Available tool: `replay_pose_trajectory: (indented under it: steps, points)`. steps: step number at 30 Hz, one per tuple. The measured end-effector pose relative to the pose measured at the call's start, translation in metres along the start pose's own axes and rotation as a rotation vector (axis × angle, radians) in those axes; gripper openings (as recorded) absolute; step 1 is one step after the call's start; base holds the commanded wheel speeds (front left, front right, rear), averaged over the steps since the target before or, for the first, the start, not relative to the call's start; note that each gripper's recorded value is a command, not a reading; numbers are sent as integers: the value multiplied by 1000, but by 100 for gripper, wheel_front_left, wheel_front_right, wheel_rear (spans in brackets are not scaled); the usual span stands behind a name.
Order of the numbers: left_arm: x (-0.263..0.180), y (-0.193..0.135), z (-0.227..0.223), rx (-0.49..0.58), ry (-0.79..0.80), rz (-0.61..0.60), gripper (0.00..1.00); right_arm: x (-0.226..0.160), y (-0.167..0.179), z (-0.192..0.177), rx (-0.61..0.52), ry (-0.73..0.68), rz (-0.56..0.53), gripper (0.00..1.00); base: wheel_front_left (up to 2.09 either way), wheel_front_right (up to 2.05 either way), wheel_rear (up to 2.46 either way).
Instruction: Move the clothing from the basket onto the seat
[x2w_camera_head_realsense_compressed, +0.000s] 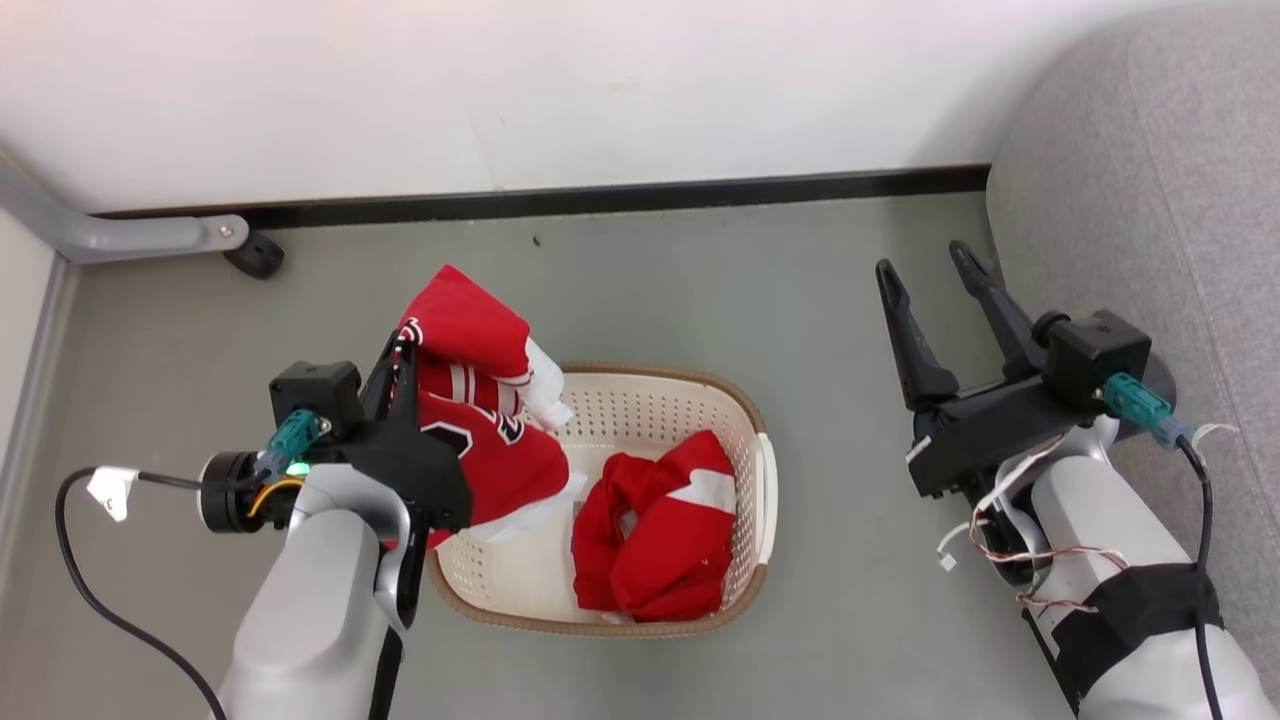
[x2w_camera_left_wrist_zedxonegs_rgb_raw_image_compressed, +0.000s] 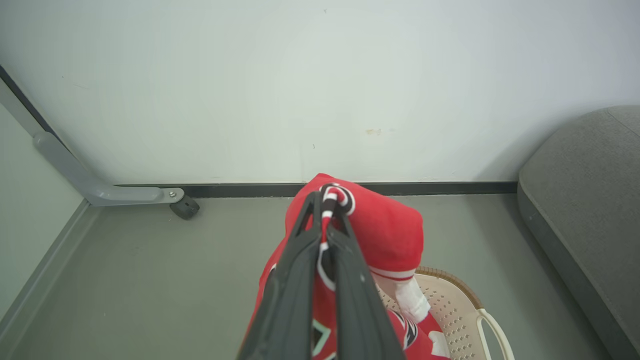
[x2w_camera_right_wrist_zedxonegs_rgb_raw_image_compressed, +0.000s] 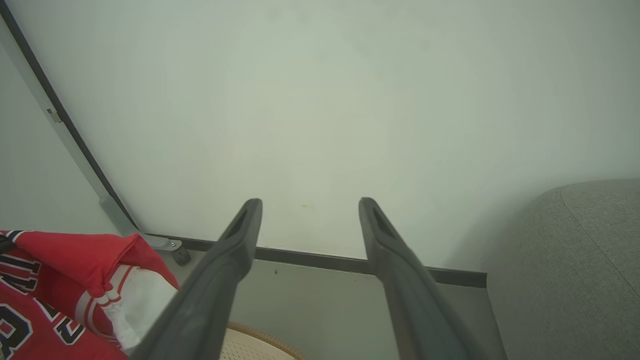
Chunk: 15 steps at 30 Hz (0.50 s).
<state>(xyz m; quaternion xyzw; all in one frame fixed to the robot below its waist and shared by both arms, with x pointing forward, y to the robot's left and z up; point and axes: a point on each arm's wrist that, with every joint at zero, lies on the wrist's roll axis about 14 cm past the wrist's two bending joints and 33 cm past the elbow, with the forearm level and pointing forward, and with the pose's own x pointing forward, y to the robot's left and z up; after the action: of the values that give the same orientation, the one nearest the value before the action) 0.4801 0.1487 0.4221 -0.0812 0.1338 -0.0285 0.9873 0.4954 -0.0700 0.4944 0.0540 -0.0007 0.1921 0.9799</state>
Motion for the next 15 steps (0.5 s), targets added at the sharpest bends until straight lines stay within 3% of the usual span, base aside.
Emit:
replay_pose_trajectory:
  steps: [15]
  points:
    - [-34, -1, 51, -18, -173, -7, 0, -21, 18, 11, 17, -13, 15, 100, 0, 0, 0]
